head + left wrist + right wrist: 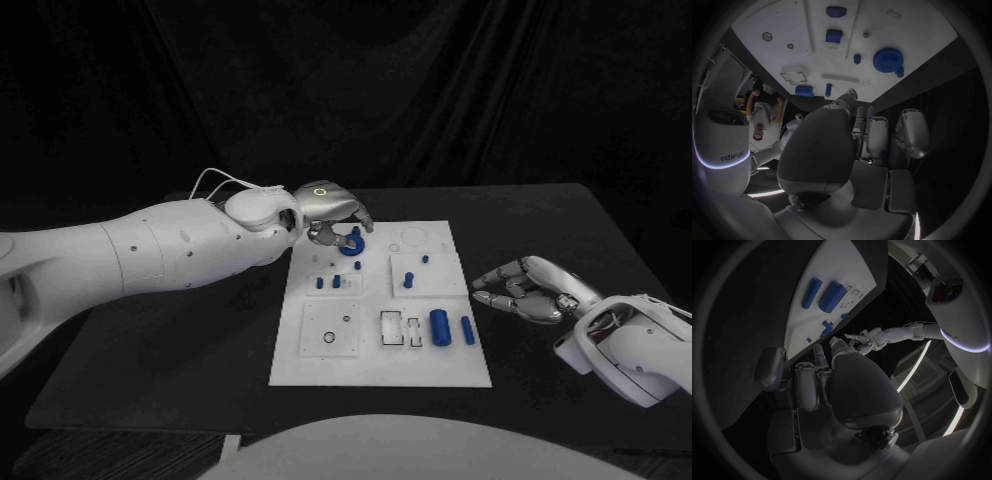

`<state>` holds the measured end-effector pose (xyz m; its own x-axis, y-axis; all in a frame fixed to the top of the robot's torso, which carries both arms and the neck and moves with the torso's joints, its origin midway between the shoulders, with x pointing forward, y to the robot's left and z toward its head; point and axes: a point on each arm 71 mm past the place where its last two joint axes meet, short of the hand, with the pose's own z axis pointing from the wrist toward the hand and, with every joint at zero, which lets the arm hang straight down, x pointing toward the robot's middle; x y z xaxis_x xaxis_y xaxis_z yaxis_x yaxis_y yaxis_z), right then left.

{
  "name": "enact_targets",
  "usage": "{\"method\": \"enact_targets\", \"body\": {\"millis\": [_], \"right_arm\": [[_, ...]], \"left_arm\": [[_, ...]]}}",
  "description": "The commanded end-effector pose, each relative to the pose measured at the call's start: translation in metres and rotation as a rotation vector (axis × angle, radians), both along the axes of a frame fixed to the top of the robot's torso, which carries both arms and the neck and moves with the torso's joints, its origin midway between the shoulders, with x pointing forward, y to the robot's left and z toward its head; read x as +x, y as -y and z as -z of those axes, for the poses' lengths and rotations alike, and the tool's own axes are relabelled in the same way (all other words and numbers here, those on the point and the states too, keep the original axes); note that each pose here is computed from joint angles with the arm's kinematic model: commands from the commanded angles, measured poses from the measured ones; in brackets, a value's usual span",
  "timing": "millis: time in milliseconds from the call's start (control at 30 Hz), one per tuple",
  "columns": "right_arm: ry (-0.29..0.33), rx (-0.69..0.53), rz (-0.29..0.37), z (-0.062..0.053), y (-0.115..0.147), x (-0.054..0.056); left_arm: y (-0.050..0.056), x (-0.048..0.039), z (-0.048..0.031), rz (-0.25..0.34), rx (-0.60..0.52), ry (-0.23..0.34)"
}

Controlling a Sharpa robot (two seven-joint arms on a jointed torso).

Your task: Assemble the parts on the task board

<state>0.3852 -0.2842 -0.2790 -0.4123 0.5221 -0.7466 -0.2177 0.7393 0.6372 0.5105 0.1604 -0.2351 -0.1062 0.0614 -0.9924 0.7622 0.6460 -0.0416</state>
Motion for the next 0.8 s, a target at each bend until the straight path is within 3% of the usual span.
{"method": "enact_targets", "body": {"millis": [33, 367, 800], "right_arm": [[0.045, 0.021, -0.011, -0.003, -0.002, -0.002], [0.052, 0.026, -0.014, -0.005, -0.002, -0.003], [0.048, 0.026, -0.015, -0.005, -0.002, -0.003]], "left_arm": [[0.004, -0.0014, 0.0052, 0.057, 0.051, 0.049], [0.01, 0.0025, 0.024, 0.016, 0.103, -0.008], [0.018, 0.0027, 0.0403, 0.0, 0.136, -0.056]]}}
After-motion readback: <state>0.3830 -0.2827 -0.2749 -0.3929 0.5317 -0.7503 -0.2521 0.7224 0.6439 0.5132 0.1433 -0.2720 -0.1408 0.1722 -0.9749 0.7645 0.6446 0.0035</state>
